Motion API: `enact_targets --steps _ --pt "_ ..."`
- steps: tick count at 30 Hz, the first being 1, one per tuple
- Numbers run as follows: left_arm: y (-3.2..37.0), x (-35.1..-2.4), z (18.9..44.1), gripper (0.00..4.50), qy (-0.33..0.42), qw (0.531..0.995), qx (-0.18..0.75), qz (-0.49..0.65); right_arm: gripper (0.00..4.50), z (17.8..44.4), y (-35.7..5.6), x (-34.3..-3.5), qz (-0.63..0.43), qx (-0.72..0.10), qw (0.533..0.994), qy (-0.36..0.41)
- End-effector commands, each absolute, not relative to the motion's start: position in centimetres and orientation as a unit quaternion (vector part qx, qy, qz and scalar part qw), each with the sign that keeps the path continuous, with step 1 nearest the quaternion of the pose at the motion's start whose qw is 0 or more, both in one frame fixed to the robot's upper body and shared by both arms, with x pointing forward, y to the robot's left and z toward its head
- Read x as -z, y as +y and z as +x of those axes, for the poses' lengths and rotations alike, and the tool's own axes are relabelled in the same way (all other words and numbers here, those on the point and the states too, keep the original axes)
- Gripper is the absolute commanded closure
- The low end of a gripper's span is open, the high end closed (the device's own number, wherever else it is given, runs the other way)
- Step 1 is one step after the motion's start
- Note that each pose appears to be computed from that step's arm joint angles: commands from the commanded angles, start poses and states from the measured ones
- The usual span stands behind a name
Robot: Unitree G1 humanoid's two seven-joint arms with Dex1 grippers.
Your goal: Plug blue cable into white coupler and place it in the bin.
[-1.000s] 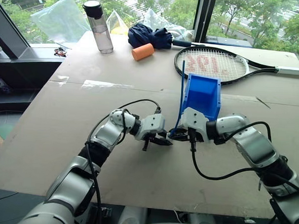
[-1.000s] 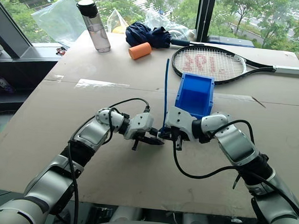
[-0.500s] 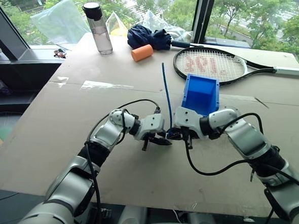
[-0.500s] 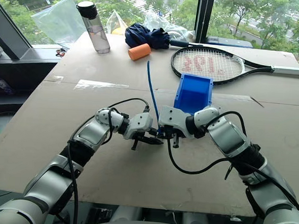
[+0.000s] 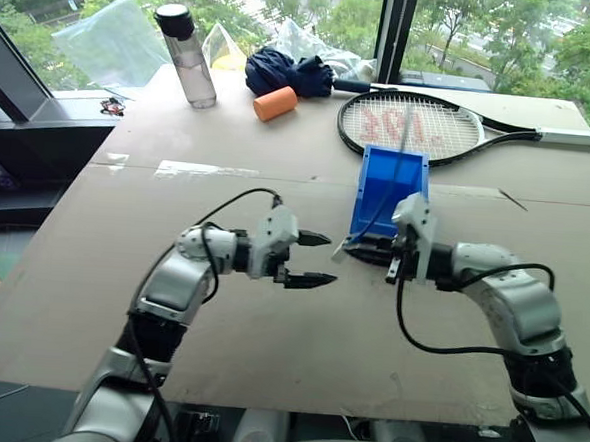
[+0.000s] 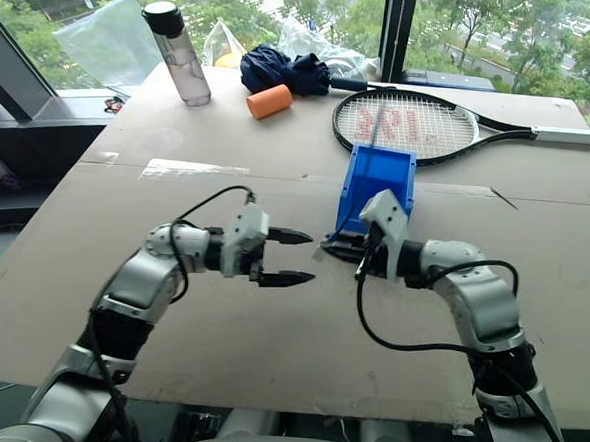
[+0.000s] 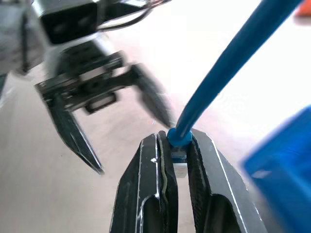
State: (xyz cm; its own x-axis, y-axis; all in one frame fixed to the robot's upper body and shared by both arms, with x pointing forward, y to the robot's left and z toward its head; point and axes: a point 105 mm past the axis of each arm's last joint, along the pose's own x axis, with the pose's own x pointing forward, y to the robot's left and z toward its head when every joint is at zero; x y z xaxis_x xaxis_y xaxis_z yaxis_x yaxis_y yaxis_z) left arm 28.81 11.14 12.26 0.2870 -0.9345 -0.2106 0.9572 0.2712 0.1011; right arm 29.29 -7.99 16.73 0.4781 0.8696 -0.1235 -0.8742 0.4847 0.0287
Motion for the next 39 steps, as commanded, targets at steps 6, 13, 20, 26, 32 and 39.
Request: enact_targets --steps 6,13,20,26,32,39 --pt "11.1 -16.1 26.5 0.9 0.005 0.827 0.555 0.087 4.5 36.6 -12.8 -19.4 0.072 -0.316 0.934 0.151" --pt "10.7 -17.8 26.8 0.87 -0.019 0.837 0.539 0.089 1.72 39.0 -13.1 -20.3 0.088 -0.323 0.93 0.15" --pt "10.5 -18.0 26.0 0.87 -0.014 0.84 0.536 0.078 0.46 32.2 -14.6 -22.8 -0.026 -0.413 0.91 0.03" --pt "11.4 -17.3 25.0 0.87 0.018 0.836 0.544 0.076 0.46 25.0 -17.1 -19.1 -0.162 -0.408 0.899 0.005" --pt "14.9 -15.2 23.1 0.87 0.075 0.848 0.518 0.079 0.46 19.8 -22.2 -14.8 -0.199 -0.324 0.924 0.047" --pt "18.8 -13.3 21.6 0.87 0.128 0.857 0.491 0.093 0.46 16.2 -25.8 -13.0 -0.218 -0.269 0.935 0.075"
